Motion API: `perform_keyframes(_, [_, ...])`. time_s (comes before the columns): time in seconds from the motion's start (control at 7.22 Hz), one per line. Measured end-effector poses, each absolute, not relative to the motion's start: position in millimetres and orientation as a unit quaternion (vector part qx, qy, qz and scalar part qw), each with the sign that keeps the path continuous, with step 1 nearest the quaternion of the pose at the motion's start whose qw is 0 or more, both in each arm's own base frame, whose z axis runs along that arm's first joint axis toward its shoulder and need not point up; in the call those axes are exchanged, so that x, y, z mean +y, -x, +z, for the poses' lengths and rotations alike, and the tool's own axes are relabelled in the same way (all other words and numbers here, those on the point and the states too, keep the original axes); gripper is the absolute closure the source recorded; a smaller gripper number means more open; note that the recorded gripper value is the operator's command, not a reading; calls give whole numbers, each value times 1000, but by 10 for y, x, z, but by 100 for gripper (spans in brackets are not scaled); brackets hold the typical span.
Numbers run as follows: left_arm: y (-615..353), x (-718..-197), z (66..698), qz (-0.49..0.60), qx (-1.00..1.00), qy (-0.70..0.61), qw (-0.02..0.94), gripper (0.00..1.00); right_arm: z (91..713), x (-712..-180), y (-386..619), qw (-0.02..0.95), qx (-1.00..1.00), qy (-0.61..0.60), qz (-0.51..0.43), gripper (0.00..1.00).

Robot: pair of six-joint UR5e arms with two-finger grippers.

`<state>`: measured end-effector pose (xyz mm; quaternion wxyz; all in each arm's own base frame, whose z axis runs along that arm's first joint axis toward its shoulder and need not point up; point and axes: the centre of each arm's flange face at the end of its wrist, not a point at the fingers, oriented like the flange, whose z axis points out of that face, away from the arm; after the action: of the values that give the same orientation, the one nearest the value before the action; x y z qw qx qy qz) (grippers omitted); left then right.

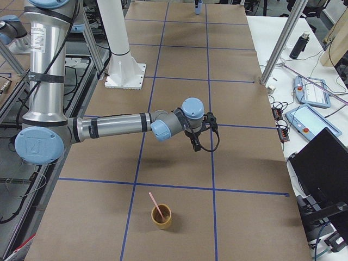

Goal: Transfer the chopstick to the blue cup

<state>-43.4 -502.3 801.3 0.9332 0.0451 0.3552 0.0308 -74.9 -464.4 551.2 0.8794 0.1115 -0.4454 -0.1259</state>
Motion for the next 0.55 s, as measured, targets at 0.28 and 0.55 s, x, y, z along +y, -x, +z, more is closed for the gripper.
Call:
perform_keyframes(0.28, [434,-5065,7957,33,353,-50,934,100,5510,-4650,755,879,-446,-114,-127,0])
perform_keyframes(0.55, [393,-5253,7455,39,359,-57,931,100,5511,-4677,766,879,-446,-115,-127,0])
